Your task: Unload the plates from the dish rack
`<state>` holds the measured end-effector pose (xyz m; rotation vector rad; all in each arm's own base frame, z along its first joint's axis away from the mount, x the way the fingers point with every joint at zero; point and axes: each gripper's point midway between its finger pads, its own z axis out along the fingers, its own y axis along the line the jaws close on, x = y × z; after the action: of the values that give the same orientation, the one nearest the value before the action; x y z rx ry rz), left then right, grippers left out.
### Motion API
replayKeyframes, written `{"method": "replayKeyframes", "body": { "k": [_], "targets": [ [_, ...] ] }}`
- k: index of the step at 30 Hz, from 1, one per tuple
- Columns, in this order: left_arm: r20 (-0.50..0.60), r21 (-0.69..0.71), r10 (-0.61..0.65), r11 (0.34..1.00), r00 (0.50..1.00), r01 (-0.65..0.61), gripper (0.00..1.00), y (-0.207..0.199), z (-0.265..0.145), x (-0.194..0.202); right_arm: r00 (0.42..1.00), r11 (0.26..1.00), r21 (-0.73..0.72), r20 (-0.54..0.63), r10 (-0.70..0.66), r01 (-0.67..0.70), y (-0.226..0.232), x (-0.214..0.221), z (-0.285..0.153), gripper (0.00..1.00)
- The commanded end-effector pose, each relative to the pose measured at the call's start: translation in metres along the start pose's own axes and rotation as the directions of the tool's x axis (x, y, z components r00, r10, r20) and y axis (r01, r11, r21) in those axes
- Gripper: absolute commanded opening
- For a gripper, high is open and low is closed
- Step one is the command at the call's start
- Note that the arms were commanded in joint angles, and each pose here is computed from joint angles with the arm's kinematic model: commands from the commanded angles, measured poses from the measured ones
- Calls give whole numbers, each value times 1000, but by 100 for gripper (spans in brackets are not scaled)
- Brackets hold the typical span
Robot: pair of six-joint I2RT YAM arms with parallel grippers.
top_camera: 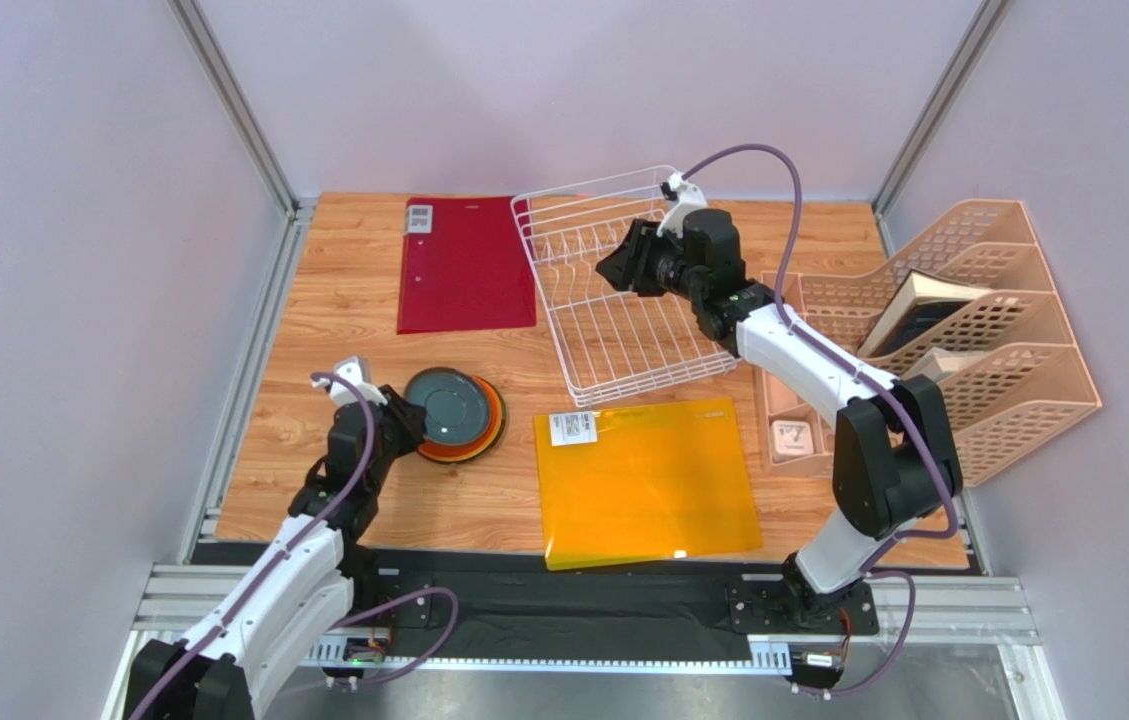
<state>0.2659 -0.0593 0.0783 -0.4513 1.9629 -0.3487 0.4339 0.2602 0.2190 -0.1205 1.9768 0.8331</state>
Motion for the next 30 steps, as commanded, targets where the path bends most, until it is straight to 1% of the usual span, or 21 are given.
{"method": "replayKeyframes", "body": {
  "k": [1,4,7,8,10,11,12,13,15,17,20,21,22,24,25,27,28,29,30],
  "targets": [
    [13,-15,20,1000,1000,-20,36,3,-2,-4,999,1000,6,35,-18,18,-2,-11,2,47],
    [12,-23,29,999,1000,-29,38,5,-2,-3,999,1000,4,33,-18,18,-1,-10,3,47],
    [11,-40,40,998,999,-40,45,8,-3,-4,999,1000,14,31,-22,21,-5,-10,4,47],
    [13,-42,44,998,999,-43,50,9,-4,-5,999,1000,15,33,-23,23,-5,-11,3,47],
    [17,-47,57,997,998,-56,50,10,-4,-6,999,999,17,36,-28,27,-6,-12,3,47],
    [19,-47,58,997,998,-57,55,10,-5,-6,999,999,19,37,-28,27,-6,-12,2,47],
    [31,-47,55,997,998,-53,56,9,-5,-10,999,999,21,36,-30,29,-7,-12,2,47],
    [15,-56,60,997,998,-59,58,12,-6,-6,999,999,23,38,-31,30,-8,-13,2,47],
    [23,-57,62,997,998,-61,62,11,-8,-9,999,999,30,41,-32,31,-10,-14,1,47],
    [34,-56,76,996,996,-74,63,9,-10,-15,998,998,40,41,-39,37,-12,-15,0,48],
    [83,-42,120,992,989,-117,66,3,-14,-34,996,996,57,39,-74,72,-16,-15,-2,49],
    [102,-39,131,991,986,-127,67,1,-16,-40,995,994,70,48,-93,89,-17,-18,-5,50],
    [126,-36,137,990,982,-133,76,-3,-17,-49,991,988,109,60,-120,113,-24,-21,-7,57],
    [166,-47,183,983,969,-177,76,-4,-19,-62,984,978,146,75,-163,151,-31,-25,-13,66],
    [192,-53,196,980,961,-189,77,-7,-21,-73,980,967,202,87,-178,157,-41,-27,-16,71],
    [226,-78,252,968,941,-240,77,-11,-23,-91,969,948,249,97,-228,198,-49,-31,-23,74],
    [257,-71,263,965,930,-253,78,-17,-24,-102,962,929,307,111,-250,206,-58,-37,-28,75],
    [264,-76,301,954,916,-292,78,-20,-23,-108,956,916,330,102,-276,229,-61,-38,-31,75],
    [291,-70,306,952,907,-299,78,-27,-26,-120,951,907,351,110,-289,235,-63,-40,-37,75]
  ]
}}
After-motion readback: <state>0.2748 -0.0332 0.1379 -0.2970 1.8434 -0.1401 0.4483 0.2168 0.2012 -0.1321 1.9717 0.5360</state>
